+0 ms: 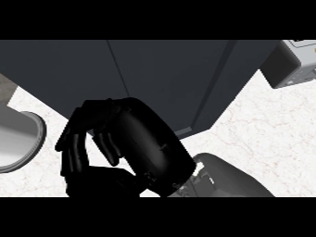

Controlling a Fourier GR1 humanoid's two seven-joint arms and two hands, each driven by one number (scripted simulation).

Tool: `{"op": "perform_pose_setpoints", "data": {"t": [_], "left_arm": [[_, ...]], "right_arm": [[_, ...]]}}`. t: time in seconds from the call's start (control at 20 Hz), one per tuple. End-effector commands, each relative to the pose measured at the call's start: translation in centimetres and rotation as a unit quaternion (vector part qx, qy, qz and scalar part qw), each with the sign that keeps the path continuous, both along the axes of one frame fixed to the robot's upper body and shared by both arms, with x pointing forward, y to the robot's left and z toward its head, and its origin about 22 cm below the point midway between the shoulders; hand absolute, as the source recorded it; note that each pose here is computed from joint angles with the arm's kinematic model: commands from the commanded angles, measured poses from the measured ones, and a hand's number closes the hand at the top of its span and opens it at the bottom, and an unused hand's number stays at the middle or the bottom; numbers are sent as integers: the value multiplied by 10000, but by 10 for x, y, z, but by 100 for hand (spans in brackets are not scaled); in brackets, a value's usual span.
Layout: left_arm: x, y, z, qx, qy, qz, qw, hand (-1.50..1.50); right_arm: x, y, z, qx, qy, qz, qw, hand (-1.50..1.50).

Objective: Pick up the wine, place it into the cabinet and close the cabinet

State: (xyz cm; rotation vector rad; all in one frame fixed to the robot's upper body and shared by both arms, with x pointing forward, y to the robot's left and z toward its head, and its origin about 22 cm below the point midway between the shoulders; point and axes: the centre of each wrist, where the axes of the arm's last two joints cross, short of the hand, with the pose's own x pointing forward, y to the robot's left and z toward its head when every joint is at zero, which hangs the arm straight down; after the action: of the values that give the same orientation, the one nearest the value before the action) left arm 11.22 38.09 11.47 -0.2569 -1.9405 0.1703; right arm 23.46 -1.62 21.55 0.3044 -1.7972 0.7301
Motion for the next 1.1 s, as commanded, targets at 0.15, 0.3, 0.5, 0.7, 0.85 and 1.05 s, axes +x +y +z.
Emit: {"op": "perform_pose_setpoints", "data": {"t": [0.15,0.3,0.5,0.7,0.85,1.05], "left_arm": [[-1,-10,4,121,117,-165,9997,-150],[13,-9,7,120,243,-231,9994,-150],[20,-27,-1,60,344,-384,9987,-150],[32,-48,-1,-46,350,-397,9986,-150],[30,-65,-6,-50,386,-433,9983,-150],[41,-63,-10,-43,350,-370,9987,-150]], "right_arm": [[69,-4,27,10,-143,-433,9990,150],[92,-2,-3,-124,-252,-564,9980,150],[120,-27,-4,-158,-162,-755,9969,150],[133,-35,-11,-158,-204,-776,9967,150],[145,-51,-13,-267,-337,-936,9947,150],[158,-71,-14,-370,-396,-999,9935,150]]}}
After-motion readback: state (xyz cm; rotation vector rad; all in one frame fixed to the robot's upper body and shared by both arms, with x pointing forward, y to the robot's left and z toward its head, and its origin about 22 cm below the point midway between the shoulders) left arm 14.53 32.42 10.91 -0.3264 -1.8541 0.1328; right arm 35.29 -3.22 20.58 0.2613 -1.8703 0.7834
